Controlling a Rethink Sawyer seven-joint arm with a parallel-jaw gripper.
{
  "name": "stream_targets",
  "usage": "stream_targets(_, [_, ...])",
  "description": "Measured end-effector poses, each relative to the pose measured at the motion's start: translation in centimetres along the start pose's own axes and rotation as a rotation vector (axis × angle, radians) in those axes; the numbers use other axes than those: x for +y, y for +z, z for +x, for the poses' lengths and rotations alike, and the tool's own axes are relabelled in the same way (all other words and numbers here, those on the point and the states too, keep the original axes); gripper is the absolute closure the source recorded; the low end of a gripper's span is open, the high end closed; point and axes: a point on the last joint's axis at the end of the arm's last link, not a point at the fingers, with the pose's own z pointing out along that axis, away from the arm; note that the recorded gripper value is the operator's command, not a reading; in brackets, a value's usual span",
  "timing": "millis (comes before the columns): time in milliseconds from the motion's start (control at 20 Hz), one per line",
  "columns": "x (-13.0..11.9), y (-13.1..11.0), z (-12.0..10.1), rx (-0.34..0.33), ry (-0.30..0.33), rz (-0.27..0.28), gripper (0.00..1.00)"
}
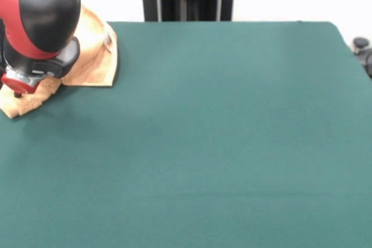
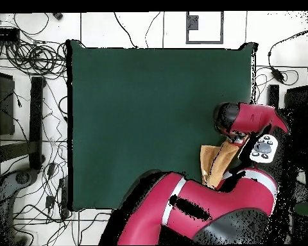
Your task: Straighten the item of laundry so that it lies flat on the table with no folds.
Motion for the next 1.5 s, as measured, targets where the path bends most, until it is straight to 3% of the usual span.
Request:
stream_targets(300, [0.0,0.0,0.1,-0.005,-0.004,-0.001,0.0])
stream_targets(550, [-0.1,-0.6,1.2,-0.04,-0.045,-0.009,0.0])
stream_targets(600, [0.0,-0.9,1.6,-0.042,-0.051,-0.013,1.0])
stream_targets(1500, [-0.1,-0.8,1.9,-0.041,-0.055,-0.022,1.0])
